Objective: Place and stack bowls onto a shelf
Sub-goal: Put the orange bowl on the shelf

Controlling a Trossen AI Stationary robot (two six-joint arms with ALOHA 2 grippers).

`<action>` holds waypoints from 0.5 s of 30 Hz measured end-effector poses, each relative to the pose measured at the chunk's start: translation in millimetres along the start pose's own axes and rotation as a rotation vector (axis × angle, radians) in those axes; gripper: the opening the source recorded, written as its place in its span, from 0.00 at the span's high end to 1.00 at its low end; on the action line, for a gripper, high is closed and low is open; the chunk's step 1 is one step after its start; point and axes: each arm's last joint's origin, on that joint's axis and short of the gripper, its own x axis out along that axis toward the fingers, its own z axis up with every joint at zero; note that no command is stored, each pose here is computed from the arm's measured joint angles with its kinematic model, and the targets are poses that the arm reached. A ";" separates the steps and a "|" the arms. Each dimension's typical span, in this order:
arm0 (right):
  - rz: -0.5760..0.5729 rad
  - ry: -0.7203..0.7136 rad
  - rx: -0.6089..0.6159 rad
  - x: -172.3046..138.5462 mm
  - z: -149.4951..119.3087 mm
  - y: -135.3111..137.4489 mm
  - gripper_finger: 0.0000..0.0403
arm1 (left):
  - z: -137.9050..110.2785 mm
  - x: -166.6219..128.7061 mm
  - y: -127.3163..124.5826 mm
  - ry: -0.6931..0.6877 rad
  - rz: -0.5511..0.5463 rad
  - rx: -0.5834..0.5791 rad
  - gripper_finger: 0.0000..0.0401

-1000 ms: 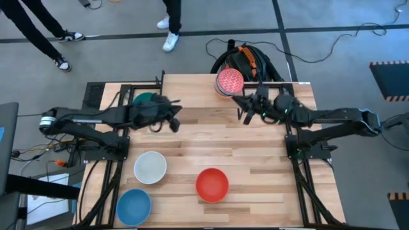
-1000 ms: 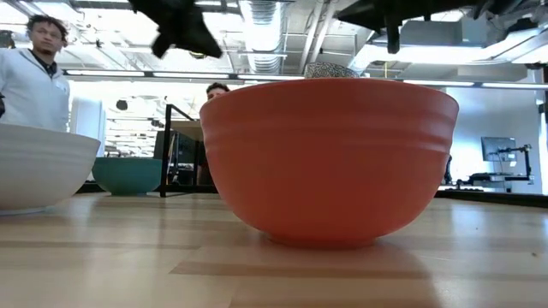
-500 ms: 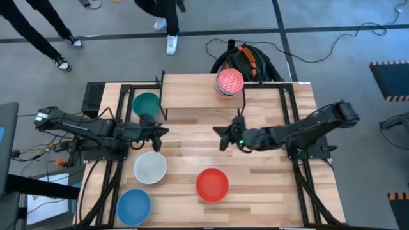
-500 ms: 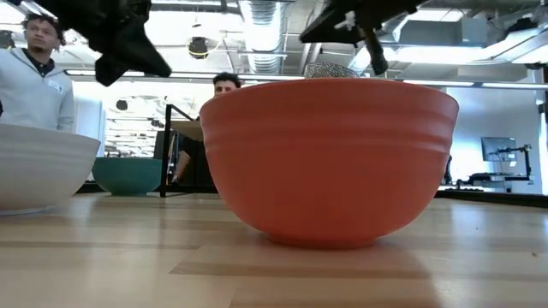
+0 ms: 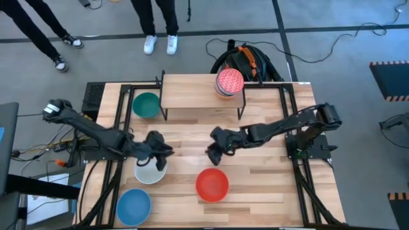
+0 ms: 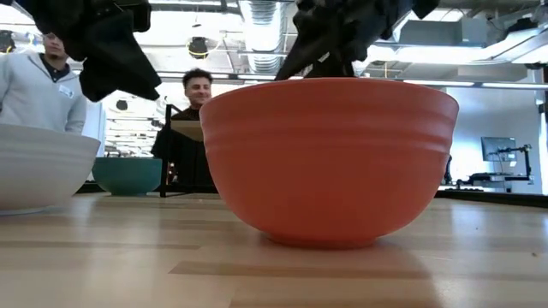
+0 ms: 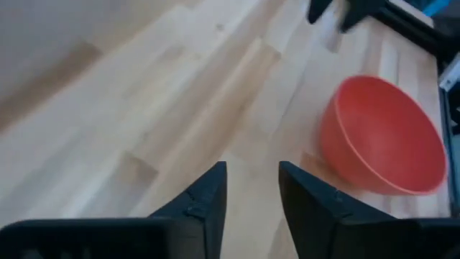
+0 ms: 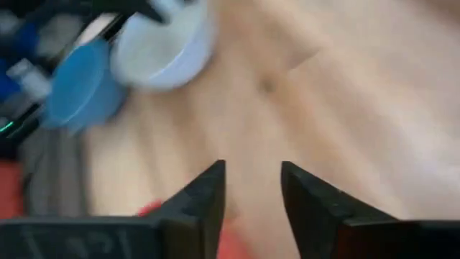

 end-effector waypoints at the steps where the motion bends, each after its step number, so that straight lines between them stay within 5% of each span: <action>1: 0.028 0.027 -0.009 0.6 -0.9 0.8 0.57 | -0.4 2.7 -2.4 0.010 -0.001 -0.015 0.71; 9: 0.057 0.112 0.014 1.0 7.0 -14.1 0.50 | 16.5 -5.6 -13.7 0.072 0.064 -0.154 0.69; 15: -0.038 0.228 0.018 -2.7 -4.5 -22.0 0.53 | -3.0 0.7 -16.8 0.315 0.028 -0.125 0.69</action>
